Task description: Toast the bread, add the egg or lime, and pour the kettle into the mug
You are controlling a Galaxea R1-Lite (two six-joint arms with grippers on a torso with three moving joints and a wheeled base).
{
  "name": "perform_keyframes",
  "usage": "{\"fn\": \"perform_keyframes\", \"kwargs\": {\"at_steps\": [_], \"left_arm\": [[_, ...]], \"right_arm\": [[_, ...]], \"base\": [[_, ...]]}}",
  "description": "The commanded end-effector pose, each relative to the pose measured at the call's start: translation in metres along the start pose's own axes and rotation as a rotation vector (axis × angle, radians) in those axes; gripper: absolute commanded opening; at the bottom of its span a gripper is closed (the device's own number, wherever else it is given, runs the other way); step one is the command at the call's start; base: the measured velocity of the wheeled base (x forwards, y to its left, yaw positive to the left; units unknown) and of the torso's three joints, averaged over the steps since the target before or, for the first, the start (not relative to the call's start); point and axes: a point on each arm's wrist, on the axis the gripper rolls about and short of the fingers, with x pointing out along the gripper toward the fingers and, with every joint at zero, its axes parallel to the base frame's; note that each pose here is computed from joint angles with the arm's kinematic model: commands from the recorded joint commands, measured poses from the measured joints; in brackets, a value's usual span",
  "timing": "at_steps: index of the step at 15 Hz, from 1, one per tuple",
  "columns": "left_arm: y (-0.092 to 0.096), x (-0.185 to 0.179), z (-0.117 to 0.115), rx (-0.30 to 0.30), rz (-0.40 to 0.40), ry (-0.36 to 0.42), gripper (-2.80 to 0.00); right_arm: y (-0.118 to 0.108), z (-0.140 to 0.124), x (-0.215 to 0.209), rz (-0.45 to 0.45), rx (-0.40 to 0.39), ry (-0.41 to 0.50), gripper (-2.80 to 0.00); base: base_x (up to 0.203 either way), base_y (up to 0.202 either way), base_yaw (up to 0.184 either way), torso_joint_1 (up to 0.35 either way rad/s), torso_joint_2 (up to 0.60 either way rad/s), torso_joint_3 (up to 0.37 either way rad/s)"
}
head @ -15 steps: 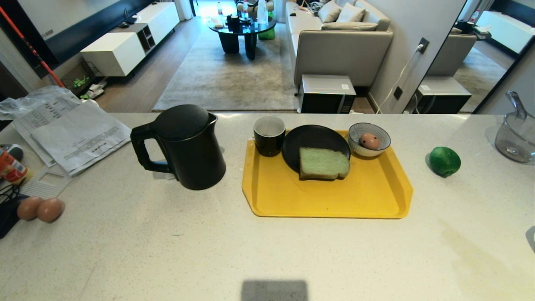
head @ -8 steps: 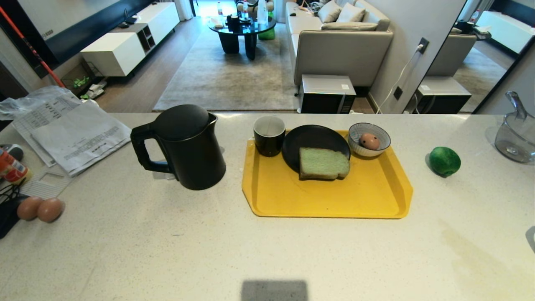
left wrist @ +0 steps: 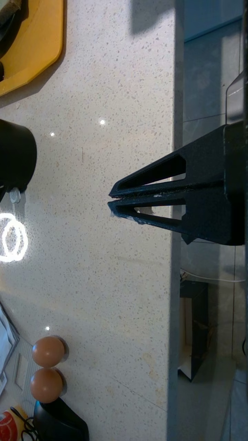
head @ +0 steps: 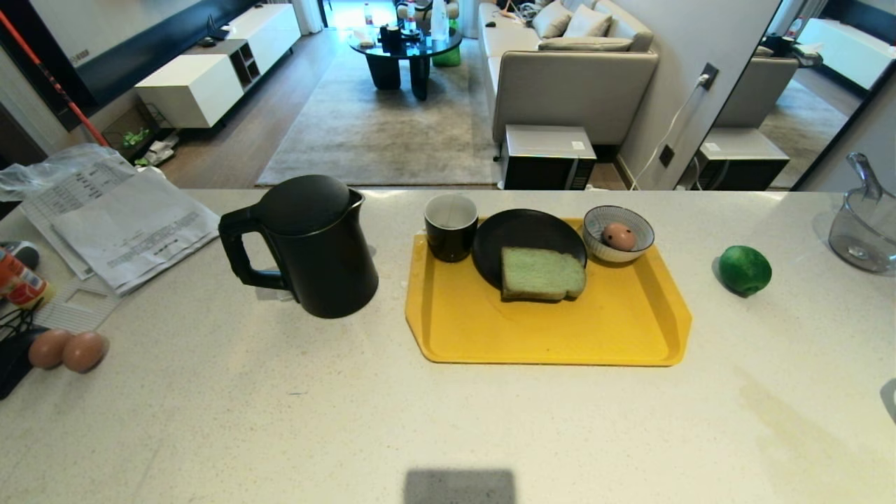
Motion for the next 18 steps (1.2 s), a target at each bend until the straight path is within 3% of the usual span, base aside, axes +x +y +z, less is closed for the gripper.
{"fn": "perform_keyframes", "kwargs": {"at_steps": [1,18], "left_arm": [[0.0001,0.0009,-0.0047,0.0,0.001,0.014,-2.8],[0.0001,0.0009,-0.0047,0.0,0.001,0.014,-2.8]], "right_arm": [[0.0,0.0,0.0,0.0,0.0,0.0,-2.8],[0.0,0.0,0.0,0.0,0.001,0.0,-2.8]], "base": [[0.0,0.0,0.0,0.0,0.0,0.0],[0.0,0.0,0.0,0.0,0.0,0.0]]}}
